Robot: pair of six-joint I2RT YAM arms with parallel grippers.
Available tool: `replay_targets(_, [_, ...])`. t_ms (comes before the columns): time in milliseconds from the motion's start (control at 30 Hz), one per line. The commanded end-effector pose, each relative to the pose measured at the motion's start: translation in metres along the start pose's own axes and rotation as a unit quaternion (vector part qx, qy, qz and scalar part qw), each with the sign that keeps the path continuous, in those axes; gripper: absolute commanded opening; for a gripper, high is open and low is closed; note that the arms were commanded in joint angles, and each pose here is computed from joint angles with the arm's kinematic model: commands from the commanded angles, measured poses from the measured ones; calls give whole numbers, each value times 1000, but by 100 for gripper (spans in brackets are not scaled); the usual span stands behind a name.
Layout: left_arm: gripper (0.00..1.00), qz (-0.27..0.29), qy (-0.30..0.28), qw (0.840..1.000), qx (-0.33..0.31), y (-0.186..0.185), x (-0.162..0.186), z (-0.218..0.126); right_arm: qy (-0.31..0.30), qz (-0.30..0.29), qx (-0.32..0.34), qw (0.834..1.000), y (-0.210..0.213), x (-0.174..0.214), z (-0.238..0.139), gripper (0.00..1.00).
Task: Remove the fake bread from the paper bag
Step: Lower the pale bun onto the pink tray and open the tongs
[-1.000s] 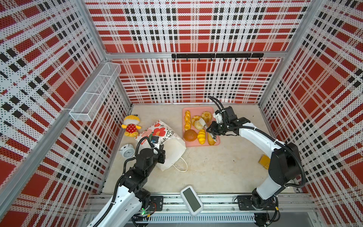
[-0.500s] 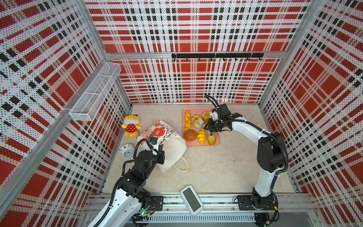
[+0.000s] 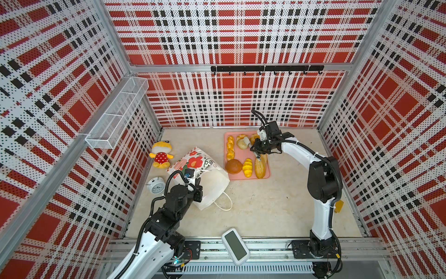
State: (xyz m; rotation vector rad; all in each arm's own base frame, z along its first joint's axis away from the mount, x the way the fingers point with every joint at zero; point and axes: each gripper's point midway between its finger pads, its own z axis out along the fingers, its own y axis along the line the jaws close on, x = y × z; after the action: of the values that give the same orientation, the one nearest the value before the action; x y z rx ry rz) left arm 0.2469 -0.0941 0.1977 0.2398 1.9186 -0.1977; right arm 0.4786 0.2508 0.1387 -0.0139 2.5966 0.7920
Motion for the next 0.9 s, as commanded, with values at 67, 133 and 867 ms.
replay_targets(67, [0, -2, 0, 1000, -8, 3, -1, -1, -25, -45, -17, 999, 11, -27, -5, 0])
replay_targets(133, [0, -1, 0, 1000, -8, 2, 0, -1, -26, -45, -18, 998, 12, -28, -7, 0])
replay_targets(867, [0, -2, -4, 1000, -8, 3, -2, -2, -15, 3, -81, 997, 53, 32, 9, 0])
